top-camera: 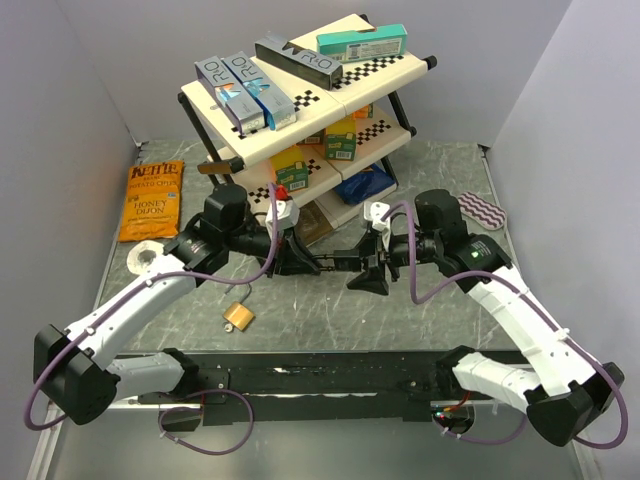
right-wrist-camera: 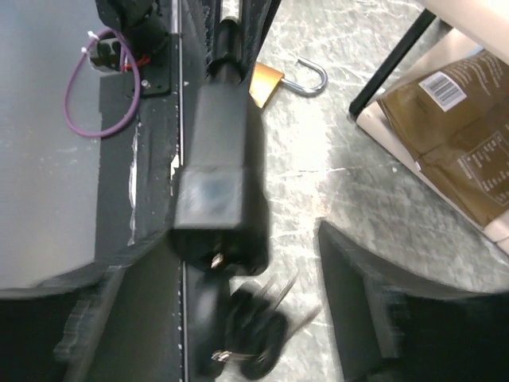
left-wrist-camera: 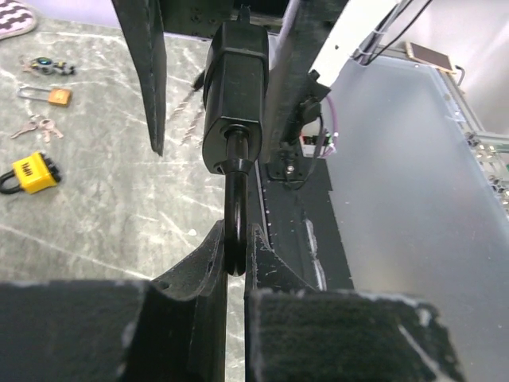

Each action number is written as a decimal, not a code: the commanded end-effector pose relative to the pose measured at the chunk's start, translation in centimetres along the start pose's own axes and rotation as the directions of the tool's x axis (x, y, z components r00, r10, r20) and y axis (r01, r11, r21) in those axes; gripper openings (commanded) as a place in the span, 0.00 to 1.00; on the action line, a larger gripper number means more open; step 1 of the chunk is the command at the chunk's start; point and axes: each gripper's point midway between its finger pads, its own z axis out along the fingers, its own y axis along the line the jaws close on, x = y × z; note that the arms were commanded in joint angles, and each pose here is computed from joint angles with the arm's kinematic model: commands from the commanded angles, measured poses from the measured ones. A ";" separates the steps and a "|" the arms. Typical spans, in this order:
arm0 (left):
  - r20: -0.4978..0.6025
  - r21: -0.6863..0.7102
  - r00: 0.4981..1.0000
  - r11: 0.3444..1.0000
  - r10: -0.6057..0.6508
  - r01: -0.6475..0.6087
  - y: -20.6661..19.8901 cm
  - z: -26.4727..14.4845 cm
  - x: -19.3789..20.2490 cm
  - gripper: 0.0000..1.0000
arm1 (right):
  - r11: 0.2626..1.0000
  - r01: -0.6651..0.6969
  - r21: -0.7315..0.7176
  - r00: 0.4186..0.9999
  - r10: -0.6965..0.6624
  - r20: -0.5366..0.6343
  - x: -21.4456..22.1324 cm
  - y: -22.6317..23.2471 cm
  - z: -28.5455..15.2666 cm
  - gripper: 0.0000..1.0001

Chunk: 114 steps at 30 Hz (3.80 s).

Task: Lock with the key
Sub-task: Lock the lock, then place the key at the center of the board.

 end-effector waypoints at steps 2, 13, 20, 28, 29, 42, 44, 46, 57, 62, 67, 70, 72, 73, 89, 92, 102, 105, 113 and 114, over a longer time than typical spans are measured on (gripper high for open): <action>0.095 0.067 0.988 0.989 0.123 -0.130 -1.9 0.2 -4.4 0.01 | 0.996 0.083 -0.039 0.993 -0.080 0.081 -3.1 0.5 -0.3 0.55; 0.070 0.072 0.983 0.983 0.167 -0.172 -1.9 1.9 -3.7 0.01 | 0.987 0.093 -0.131 0.992 -0.081 0.100 -3.9 2.3 0.0 0.24; 0.108 0.046 0.970 0.974 0.217 -0.223 -1.6 2.8 -4.6 0.01 | 0.973 0.072 -0.221 0.993 -0.049 0.109 -4.1 3.8 0.6 0.16; 0.137 0.097 0.970 0.972 0.199 -0.213 -2.6 4.0 -5.1 0.01 | 0.969 0.075 -0.234 0.989 -0.043 0.139 -4.9 3.6 1.4 0.13; 0.140 0.105 0.971 0.972 0.196 -0.211 -2.7 4.1 -5.1 0.01 | 0.969 0.065 -0.239 0.990 -0.032 0.139 -4.9 3.7 1.6 0.12; 0.180 0.161 0.959 0.955 0.219 -0.249 -3.8 4.8 -6.1 0.01 | 0.962 0.098 -0.255 0.985 -0.057 0.163 -4.5 3.6 3.5 0.00; 0.179 0.176 0.958 0.951 0.224 -0.255 -4.1 5.0 -6.1 0.01 | 0.960 0.099 -0.262 0.985 -0.058 0.161 -4.5 3.4 3.9 0.00; 0.181 0.184 0.958 0.949 0.223 -0.256 -4.3 5.3 -6.2 0.01 | 0.956 0.102 -0.277 0.986 -0.059 0.159 -4.6 3.5 4.4 0.00; 0.231 0.164 0.945 0.948 0.234 -0.274 -4.7 6.2 -7.8 0.01 | 0.946 0.079 -0.315 0.986 -0.029 0.161 -4.0 3.8 6.4 0.00; 0.173 0.131 0.963 0.964 0.209 -0.232 -4.1 5.1 -5.9 0.01 | 0.959 0.067 -0.274 0.993 -0.038 0.109 -3.7 3.2 5.4 0.19; 0.078 0.059 0.967 0.967 0.243 -0.248 -1.9 2.3 -2.7 0.01 | 0.988 0.049 -0.148 0.998 -0.042 0.048 -2.2 1.4 2.0 0.59; 0.024 0.053 0.974 0.973 0.225 -0.226 -1.7 1.3 -1.1 0.01 | 0.997 0.040 -0.072 0.999 -0.041 -0.007 -1.0 0.7 -0.3 0.68; 0.000 0.051 0.974 0.973 0.226 -0.226 -1.7 1.0 -0.5 0.01 | 0.999 0.018 -0.038 0.999 -0.020 -0.049 -0.1 0.7 -1.5 0.74; 0.000 0.053 0.974 0.973 0.226 -0.226 -1.7 1.0 -0.5 0.01 | 1.000 0.025 -0.018 0.998 -0.025 -0.054 0.0 0.3 -1.9 0.75; 0.001 0.038 0.978 0.977 0.210 -0.210 -0.8 1.5 -0.8 0.01 | 0.999 0.046 0.007 0.997 -0.045 -0.059 0.6 0.5 -2.7 0.33; -0.015 0.037 0.980 0.980 0.196 -0.196 -0.7 1.5 -0.3 0.01 | 0.999 0.049 0.014 0.997 -0.048 -0.064 0.7 0.6 -2.9 0.09; -0.065 -0.023 0.982 0.984 0.177 -0.178 0.8 -0.8 1.2 0.01 | 0.988 0.038 0.152 0.988 -0.014 -0.153 6.6 -1.7 -6.2 0.00; -0.079 -0.018 0.980 0.983 0.183 -0.185 0.8 -1.0 1.8 0.01 | 0.982 -0.003 0.191 0.989 0.031 -0.144 7.3 -4.0 -6.3 0.00; -0.090 -0.063 0.982 0.983 0.164 -0.170 1.8 -0.9 2.4 0.01 | 0.888 -0.270 0.373 0.909 0.362 -0.204 13.9 -11.4 -5.3 0.00; -0.096 -0.067 0.982 0.983 0.165 -0.172 1.9 -0.9 2.6 0.01 | 0.874 -0.284 0.393 0.898 0.387 -0.212 14.8 -11.9 -5.8 0.00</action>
